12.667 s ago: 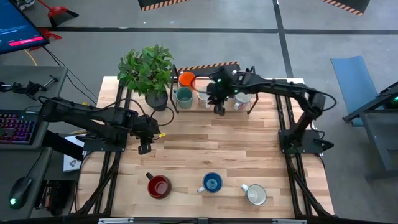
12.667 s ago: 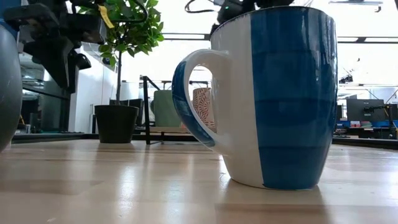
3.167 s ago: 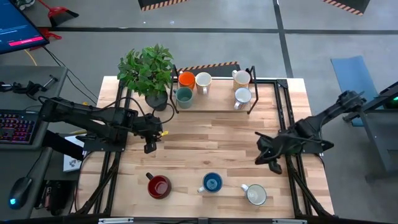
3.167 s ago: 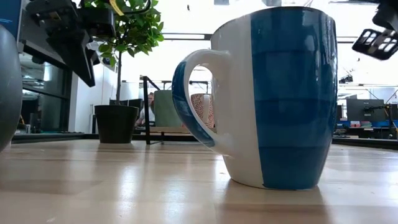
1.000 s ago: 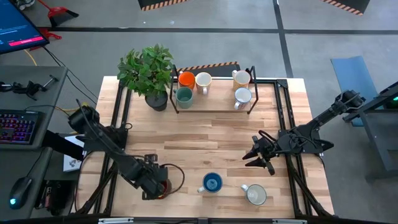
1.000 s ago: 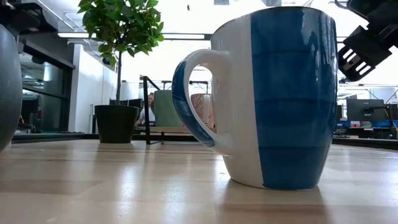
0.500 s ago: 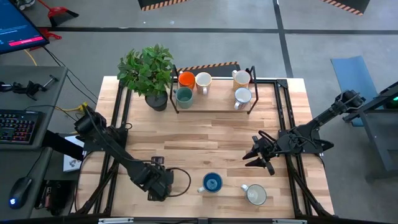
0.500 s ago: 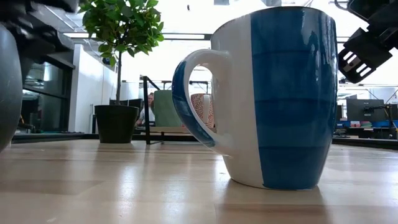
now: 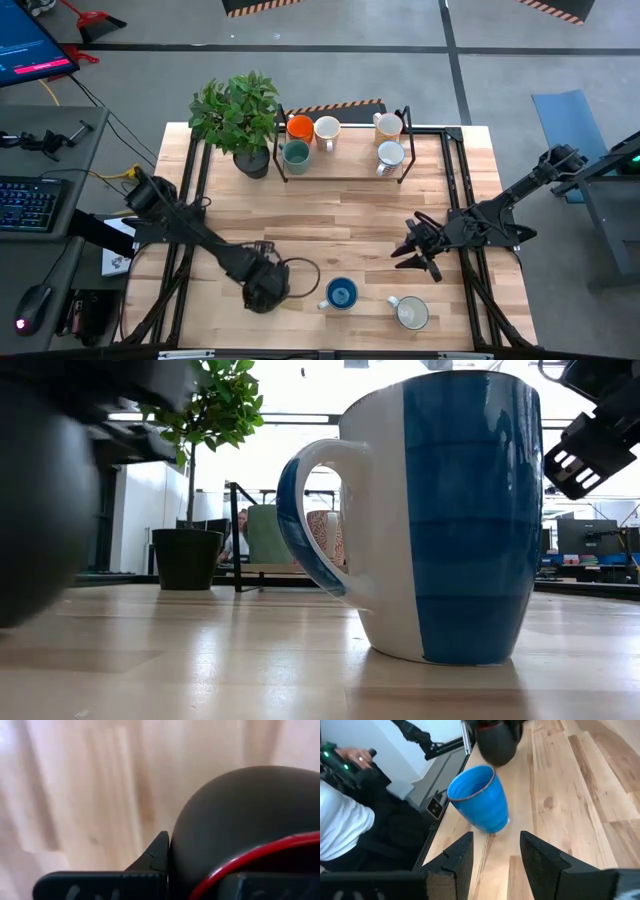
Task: Place coffee mugs
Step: Move the black mug from bottom left to the center of the table
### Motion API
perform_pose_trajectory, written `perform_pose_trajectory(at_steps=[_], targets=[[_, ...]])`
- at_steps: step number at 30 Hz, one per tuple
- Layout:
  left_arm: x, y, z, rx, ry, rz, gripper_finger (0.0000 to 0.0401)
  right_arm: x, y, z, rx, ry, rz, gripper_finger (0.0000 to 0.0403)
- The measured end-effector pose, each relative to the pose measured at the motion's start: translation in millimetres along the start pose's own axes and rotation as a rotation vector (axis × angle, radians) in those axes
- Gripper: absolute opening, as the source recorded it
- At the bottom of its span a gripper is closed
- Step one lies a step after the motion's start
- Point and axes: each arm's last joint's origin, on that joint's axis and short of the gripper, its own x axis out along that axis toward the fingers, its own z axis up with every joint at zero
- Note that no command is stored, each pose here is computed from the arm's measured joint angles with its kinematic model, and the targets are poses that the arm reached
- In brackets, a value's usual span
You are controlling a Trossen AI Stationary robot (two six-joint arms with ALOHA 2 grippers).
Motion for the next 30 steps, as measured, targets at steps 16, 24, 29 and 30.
perform_pose_trajectory(at_steps=[16,24,29,30], targets=[[-99.9,92.6,63.4,0.019,-0.247,0.204,0.0013,-0.5,-5.0,-9.3,-0.012,0.1,-0.044,0.0142],[-140.2,184.7,90.9,-0.249,-0.442,0.272,0.0013,-0.4,-4.9,-9.1,0.008,0.097,-0.043,0.0142],[-128.9,219.2,96.5,-0.301,-0.393,0.265,0.0013,-0.5,-4.9,-9.0,0.101,0.095,-0.047,0.0142],[-123.6,223.7,97.7,-0.307,-0.375,0.255,0.0013,-0.5,-4.9,-9.0,0.122,0.094,-0.049,0.0142]])
